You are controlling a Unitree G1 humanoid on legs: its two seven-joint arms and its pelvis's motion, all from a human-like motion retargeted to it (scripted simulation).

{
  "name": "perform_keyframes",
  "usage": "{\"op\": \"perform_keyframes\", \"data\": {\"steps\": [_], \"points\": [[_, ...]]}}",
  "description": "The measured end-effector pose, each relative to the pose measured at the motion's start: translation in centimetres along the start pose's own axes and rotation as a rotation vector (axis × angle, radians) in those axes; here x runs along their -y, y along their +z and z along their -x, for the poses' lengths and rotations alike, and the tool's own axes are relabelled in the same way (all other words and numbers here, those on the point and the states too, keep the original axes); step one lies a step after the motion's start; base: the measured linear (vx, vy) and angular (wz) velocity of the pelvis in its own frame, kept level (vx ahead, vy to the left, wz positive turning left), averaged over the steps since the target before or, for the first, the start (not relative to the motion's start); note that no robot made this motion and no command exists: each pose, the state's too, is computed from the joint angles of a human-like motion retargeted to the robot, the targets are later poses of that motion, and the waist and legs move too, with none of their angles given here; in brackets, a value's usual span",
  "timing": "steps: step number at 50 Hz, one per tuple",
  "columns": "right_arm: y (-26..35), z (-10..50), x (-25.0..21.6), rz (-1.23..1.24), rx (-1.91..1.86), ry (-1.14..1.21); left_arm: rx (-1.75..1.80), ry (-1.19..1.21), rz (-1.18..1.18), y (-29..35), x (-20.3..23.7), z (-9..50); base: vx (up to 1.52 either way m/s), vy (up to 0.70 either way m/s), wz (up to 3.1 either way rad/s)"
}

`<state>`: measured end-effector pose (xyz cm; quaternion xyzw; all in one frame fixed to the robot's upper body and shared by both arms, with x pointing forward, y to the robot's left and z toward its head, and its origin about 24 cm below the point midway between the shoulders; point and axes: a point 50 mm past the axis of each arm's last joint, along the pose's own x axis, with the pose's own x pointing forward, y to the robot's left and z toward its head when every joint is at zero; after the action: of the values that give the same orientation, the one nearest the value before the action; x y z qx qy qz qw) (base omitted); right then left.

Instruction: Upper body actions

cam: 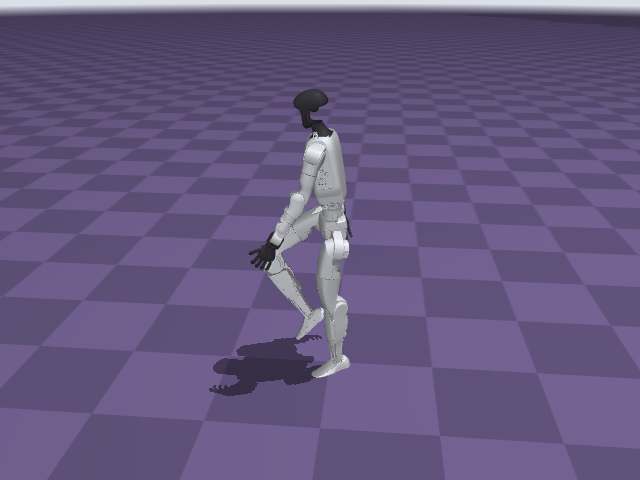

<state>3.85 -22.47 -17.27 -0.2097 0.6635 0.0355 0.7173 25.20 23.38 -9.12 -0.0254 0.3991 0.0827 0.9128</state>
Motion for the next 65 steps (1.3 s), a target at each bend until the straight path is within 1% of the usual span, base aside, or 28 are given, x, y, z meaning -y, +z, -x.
{"op": "perform_keyframes", "data": {"steps": [2,4,6,8,10,12,16,18,20,23,25,26,29,32,34,38,41,44,47,55,59,65], "points": [[-4.2,0.5,0.4,0.02,-0.195,0.008,0.106,0.083,-0.077,2.3,-0.5,0.0,0.08,0.06,-0.28],[-8.0,1.2,0.6,0.002,-0.328,0.013,0.168,0.136,-0.119,3.1,-0.3,0.2,0.3,0.05,-0.78],[-10.7,2.0,0.0,-0.059,-0.409,0.018,0.178,0.112,-0.149,2.5,0.1,0.3,0.33,-0.01,-0.33],[-11.6,2.3,-1.1,-0.151,-0.423,0.037,0.145,0.053,-0.176,1.0,0.7,0.3,0.16,-0.1,-0.21],[-11.1,2.2,-2.2,-0.241,-0.391,0.067,0.082,0.017,-0.176,-1.2,1.0,0.5,0.03,-0.12,-0.42],[-10.3,2.0,-3.1,-0.304,-0.352,0.1,-0.021,0.013,-0.138,-4.9,1.0,1.0,0.1,-0.08,-0.65],[-8.5,1.7,-3.8,-0.309,-0.29,0.157,-0.354,-0.009,-0.036,-15.2,1.3,4.2,0.16,-0.09,-0.6],[-7.0,1.3,-3.9,-0.255,-0.243,0.188,-0.566,-0.027,-0.012,-20.1,0.5,7.2,0.09,-0.19,0.24],[-5.1,0.9,-4.2,-0.161,-0.174,0.231,-0.825,-0.015,-0.019,-24.4,-1.4,11.3,0.08,-0.2,-0.5],[-1.3,0.5,-4.3,-0.019,-0.044,0.318,-1.176,0.093,0.011,-28.8,-1.7,16.6,-0.06,-0.25,-1.12],[1.6,0.2,-3.1,0.074,0.084,0.284,-1.2,0.143,0.136,-30.3,-0.7,18.3,-0.22,-0.18,-0.3],[3.2,0.2,-2.5,0.138,0.155,0.251,-1.151,0.131,0.239,-30.8,-0.5,18.7,-0.17,-0.12,-0.49],[6.9,0.5,-0.8,0.287,0.298,0.155,-1.064,0.077,0.449,-31.2,0.3,19.1,-0.16,-0.07,0.19],[7.1,0.5,0.2,0.337,0.295,0.109,-1.103,0.075,0.506,-31.4,1.5,19.4,-0.11,0.02,0.51],[5.2,0.2,0.1,0.306,0.224,0.139,-1.114,0.087,0.495,-31.5,1.5,19.4,0.04,0.0,0.72],[1.0,0.1,-0.8,0.16,0.072,0.214,-1.03,0.051,0.444,-30.4,1.1,17.6,0.02,-0.01,0.26],[-2.1,0.3,-1.8,0.062,-0.039,0.231,-0.961,0.011,0.358,-29.0,0.9,15.7,-0.02,0.0,0.15],[-4.1,0.6,-2.4,0.042,-0.128,0.23,-0.912,-0.007,0.301,-28.1,1.1,14.5,-0.03,0.04,0.27],[-5.5,0.9,-2.8,0.084,-0.197,0.242,-0.873,-0.033,0.281,-27.6,1.6,13.8,0.0,0.0,0.0],[-5.6,0.9,-3.0,0.237,-0.197,0.275,-0.837,-0.076,0.182,-27.0,1.1,13.1,0.0,0.01,-0.02],[-4.9,0.8,-2.8,0.205,-0.172,0.266,-0.844,-0.059,0.161,-27.0,0.7,13.1,0.02,0.07,-0.22],[-4.0,0.6,-2.2,0.138,-0.132,0.237,-0.841,-0.033,0.213,-26.9,0.6,13.0,0.03,0.09,-0.09]]}}
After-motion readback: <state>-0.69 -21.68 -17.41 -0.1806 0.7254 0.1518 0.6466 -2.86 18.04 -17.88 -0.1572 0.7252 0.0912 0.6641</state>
